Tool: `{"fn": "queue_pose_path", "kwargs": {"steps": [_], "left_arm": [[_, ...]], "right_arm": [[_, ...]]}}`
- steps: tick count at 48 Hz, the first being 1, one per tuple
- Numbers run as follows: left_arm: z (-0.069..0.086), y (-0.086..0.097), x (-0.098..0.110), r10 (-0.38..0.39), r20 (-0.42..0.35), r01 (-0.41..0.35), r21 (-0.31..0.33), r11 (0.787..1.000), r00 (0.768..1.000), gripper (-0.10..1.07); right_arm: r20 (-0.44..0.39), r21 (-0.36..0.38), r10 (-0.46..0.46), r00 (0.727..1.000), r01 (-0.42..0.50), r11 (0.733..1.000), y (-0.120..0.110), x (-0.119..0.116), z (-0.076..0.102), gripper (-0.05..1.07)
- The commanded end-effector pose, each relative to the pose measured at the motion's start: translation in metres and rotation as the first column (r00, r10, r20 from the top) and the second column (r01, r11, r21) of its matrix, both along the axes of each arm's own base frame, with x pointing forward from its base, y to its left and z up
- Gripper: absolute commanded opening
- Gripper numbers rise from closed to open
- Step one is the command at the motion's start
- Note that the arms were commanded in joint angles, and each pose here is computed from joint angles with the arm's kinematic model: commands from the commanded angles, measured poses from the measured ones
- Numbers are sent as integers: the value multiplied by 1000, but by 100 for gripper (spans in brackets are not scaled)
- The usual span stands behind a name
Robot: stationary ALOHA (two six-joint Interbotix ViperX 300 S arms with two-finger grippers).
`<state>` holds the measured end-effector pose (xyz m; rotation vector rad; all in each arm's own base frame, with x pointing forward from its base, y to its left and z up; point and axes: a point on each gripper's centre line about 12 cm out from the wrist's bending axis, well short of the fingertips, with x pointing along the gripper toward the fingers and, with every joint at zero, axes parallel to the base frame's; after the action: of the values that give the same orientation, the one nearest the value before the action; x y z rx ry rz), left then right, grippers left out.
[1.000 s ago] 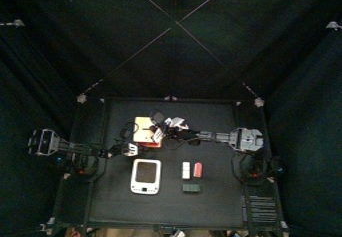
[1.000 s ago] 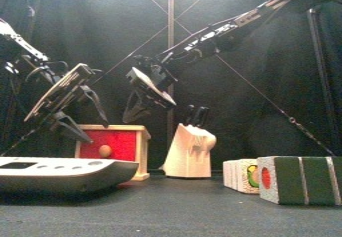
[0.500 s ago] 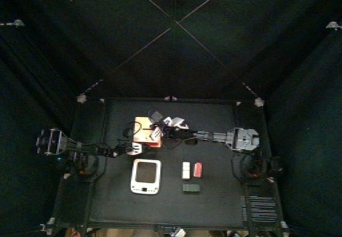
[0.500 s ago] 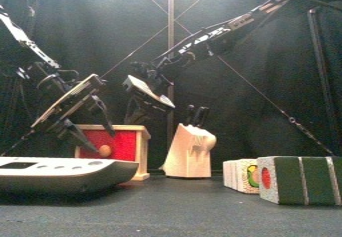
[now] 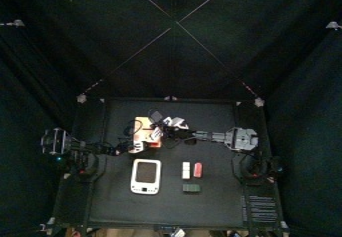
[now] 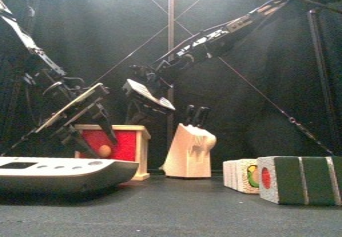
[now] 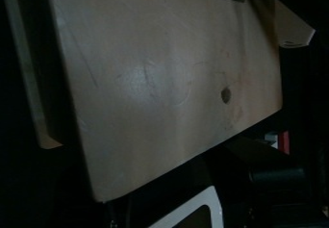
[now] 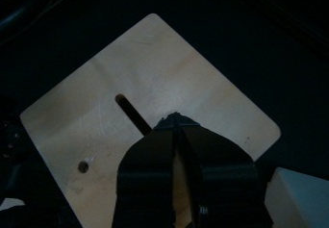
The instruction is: Grab drawer handle
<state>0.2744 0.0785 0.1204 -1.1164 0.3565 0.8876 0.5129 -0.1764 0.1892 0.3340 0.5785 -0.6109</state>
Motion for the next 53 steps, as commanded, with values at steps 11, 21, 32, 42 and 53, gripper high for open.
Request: {"fn": "queue_pose_path", "kwargs": {"steps": [11,21,32,42,53], "left_arm": [[4,8,11,25,19,-25,4,1000,999,77],[2,7,11,22,9,-21,-4,1000,1000,56],[-2,4,9,29,2,-29,-37,999,1000,41],[-2,3,8,28,0,-28,-36,999,1000,41],[-3,3,8,28,-1,-29,-38,999,1000,41]], "right_arm": [[37,-9,-2,999,2,1000,-2,3,17,27],[34,-8,-2,999,2,1000,-2,3,15,27],[36,-9,0,999,1,1000,-1,3,16,27],[34,-8,-2,999,2,1000,-2,3,15,27],[31,-8,-2,1000,2,1000,-2,4,13,27]]}}
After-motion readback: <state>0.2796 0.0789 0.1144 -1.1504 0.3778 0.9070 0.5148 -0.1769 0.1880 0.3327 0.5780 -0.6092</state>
